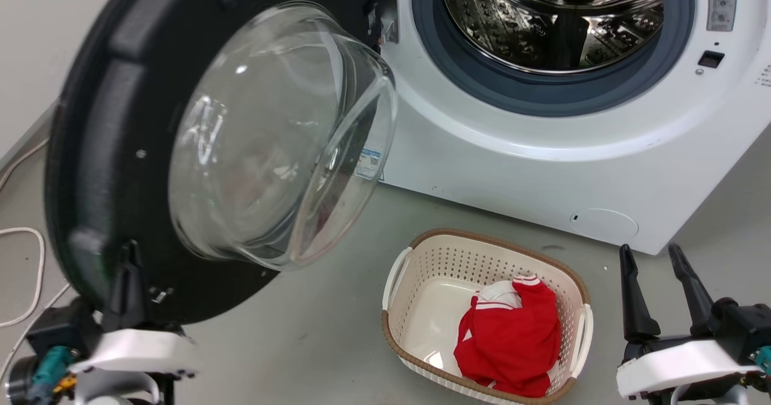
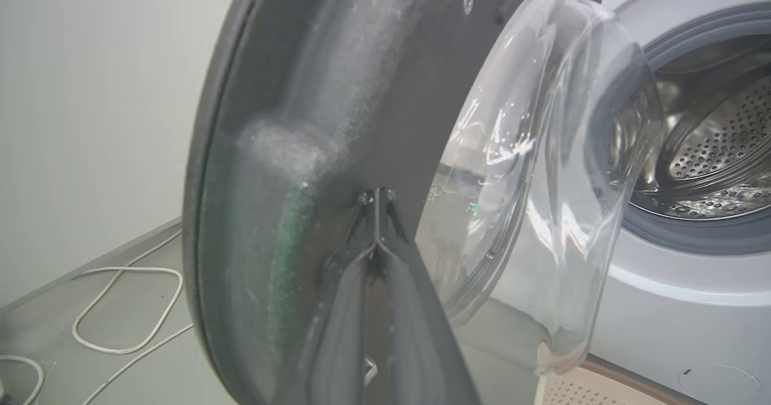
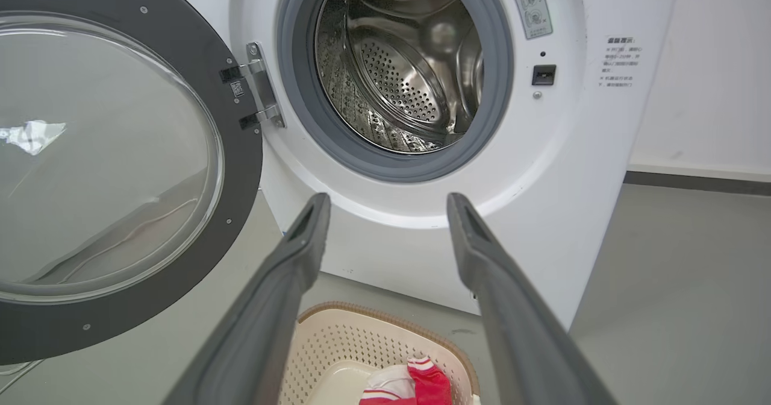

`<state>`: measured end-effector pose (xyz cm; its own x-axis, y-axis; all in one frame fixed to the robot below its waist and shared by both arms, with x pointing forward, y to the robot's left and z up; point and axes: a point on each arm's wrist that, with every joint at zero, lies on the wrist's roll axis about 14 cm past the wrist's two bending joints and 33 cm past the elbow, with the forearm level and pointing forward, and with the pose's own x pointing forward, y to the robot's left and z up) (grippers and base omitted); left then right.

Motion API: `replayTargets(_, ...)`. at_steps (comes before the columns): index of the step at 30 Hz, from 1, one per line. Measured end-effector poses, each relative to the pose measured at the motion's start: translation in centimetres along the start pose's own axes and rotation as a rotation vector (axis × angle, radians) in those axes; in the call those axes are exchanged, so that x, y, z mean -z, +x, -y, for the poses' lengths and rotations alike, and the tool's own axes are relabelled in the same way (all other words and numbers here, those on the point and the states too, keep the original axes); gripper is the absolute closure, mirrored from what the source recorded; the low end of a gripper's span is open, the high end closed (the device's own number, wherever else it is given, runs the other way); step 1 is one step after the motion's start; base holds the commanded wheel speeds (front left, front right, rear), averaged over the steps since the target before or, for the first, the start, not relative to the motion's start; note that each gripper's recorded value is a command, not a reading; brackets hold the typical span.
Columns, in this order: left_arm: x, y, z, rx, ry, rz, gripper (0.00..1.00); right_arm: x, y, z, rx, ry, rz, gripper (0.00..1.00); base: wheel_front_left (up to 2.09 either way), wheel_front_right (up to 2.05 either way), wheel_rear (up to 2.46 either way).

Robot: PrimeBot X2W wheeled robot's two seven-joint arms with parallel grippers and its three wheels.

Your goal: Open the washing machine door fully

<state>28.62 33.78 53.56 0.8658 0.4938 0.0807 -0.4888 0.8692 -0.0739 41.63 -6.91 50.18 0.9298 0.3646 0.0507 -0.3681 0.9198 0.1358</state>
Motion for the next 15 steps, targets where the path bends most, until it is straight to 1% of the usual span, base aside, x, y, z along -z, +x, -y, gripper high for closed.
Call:
replayTargets(7,-0.4,2.6,-2.9,-0.052,0.032,0.02,1.0,0.4,0.1,0.7,0.017,-0.001,-0.011,0.0,0.0,0.0,0.0)
replayTargets(12,-1.2,4.4,-5.7,-0.105,0.062,0.033,1.0,0.9,0.4,1.0,0.022,0.0,-0.026,0.0,0.0,0.0,0.0)
replayTargets(15,-1.4,5.3,-6.7,-0.121,0.071,0.038,1.0,0.9,0.8,1.0,0.02,-0.001,-0.026,0.0,0.0,0.0,0.0)
